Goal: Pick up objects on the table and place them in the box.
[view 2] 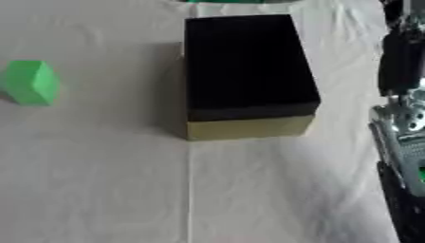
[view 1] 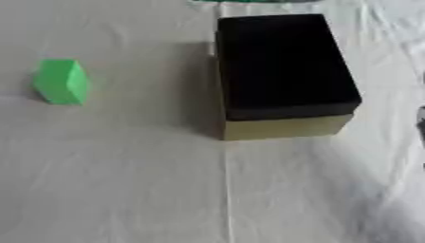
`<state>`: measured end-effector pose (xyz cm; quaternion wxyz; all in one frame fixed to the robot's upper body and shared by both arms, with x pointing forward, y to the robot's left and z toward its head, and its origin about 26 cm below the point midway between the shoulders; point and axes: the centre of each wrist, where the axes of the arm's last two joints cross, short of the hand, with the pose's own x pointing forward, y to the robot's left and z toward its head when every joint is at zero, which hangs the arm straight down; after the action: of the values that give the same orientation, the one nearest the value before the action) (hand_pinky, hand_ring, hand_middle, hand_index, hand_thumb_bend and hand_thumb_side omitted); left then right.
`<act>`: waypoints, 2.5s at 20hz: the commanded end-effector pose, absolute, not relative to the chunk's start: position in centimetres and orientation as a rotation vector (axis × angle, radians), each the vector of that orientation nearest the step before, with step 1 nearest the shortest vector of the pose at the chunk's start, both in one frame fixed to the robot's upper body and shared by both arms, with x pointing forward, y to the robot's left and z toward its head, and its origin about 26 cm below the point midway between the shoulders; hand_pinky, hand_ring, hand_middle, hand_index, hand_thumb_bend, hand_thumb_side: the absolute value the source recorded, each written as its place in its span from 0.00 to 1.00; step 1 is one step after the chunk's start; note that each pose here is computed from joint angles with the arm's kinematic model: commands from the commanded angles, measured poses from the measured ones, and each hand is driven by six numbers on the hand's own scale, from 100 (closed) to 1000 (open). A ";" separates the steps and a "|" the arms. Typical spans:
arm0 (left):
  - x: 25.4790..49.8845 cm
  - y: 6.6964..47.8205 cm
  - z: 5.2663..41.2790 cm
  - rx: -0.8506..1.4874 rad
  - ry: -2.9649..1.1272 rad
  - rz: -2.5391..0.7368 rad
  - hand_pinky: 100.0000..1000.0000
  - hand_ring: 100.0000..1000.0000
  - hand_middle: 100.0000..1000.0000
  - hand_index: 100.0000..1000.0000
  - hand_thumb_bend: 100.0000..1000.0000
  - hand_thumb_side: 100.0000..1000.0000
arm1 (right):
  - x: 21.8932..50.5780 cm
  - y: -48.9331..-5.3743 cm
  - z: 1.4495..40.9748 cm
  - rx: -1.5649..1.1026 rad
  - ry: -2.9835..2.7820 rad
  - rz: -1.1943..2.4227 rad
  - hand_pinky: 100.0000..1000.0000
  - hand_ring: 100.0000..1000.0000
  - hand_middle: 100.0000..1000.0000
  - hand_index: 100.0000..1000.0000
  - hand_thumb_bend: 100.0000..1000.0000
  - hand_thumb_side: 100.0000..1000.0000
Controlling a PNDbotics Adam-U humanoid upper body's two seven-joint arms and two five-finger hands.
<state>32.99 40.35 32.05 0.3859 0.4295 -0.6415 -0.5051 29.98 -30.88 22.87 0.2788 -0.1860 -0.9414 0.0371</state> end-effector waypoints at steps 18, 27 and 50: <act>36.6 38.3 32.9 0.908 -1.258 -1.728 0.77 0.83 0.86 0.90 0.60 0.41 | 29.7 -30.7 23.7 -0.487 -2.545 0.146 0.86 0.81 0.84 0.82 0.00 1.00; 37.3 37.9 31.6 0.900 -1.118 -1.826 0.78 0.85 0.87 0.92 0.61 0.36 | 29.7 -30.5 23.7 -0.473 -2.546 0.145 0.86 0.81 0.83 0.82 0.00 1.00; 42.4 36.7 31.6 0.956 -1.252 -1.761 0.76 0.84 0.88 0.93 0.49 0.31 | 29.9 -29.8 23.9 -0.429 -2.556 0.164 0.87 0.81 0.83 0.82 0.00 1.00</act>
<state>42.65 36.21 30.28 0.3860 0.3601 -0.4906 -0.6933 30.25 -29.92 23.08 0.2849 -0.1624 -0.9430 0.0571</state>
